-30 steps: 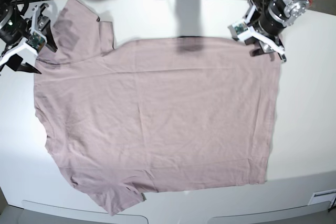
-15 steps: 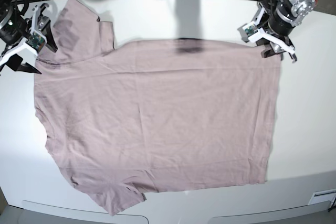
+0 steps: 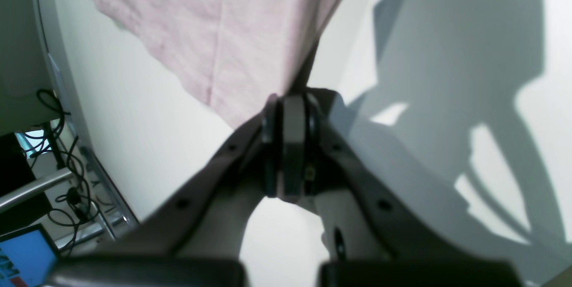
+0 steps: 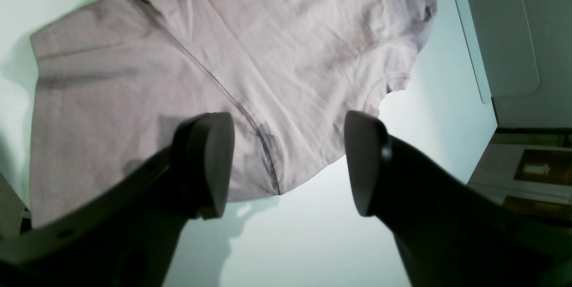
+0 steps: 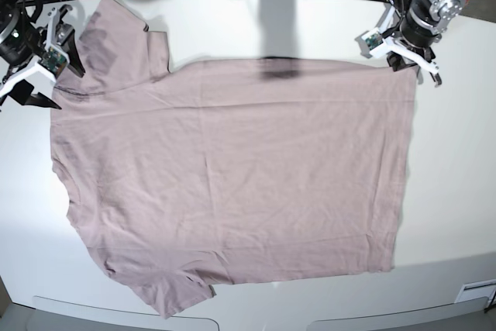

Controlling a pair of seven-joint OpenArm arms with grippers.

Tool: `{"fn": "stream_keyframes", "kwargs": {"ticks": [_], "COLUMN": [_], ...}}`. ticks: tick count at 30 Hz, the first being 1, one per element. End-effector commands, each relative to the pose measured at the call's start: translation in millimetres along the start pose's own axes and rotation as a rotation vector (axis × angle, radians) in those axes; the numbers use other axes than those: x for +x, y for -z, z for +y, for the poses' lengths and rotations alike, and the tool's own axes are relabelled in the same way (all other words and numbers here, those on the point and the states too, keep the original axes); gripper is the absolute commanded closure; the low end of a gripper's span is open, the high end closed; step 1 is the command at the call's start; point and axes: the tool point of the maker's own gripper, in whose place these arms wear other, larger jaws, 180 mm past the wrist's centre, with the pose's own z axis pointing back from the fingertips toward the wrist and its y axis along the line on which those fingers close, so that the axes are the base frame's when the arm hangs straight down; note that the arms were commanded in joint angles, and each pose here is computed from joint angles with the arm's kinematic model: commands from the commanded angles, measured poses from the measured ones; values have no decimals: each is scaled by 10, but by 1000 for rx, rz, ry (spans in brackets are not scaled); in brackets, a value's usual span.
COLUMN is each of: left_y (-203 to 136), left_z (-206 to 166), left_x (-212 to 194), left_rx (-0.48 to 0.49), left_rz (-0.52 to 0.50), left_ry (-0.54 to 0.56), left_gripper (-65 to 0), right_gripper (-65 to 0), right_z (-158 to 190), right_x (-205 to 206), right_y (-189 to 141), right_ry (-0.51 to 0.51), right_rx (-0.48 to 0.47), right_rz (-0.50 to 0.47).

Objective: Fold the T-shirt properly
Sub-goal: 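Lower both grippers onto the shirt's shoulder corners and pinch the fabric, then adjust the right gripper's grip on the shoulder corner near the collar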

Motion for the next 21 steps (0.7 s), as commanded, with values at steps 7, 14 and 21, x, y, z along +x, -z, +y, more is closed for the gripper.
{"fn": "stream_keyframes", "kwargs": {"ticks": [7,14,21], "left_y": [-43,-43,-43], "left_z": [-367,-369,-369], "left_x": [-396,-392,-394], "left_rx": [-147,-148,-148], "left_rz": [169,167,168], "left_ry": [29,29,29], "left_gripper": [0,0,0], "right_gripper": [-390,-390,-390], "right_z": [216,636,1370], "right_x": [-212,-462,-391], "right_y": [-50,-22,-39], "right_ry": [-134,-274,-383], "right_rx": [126,255,441], "right_rz": [77,143,108]}}
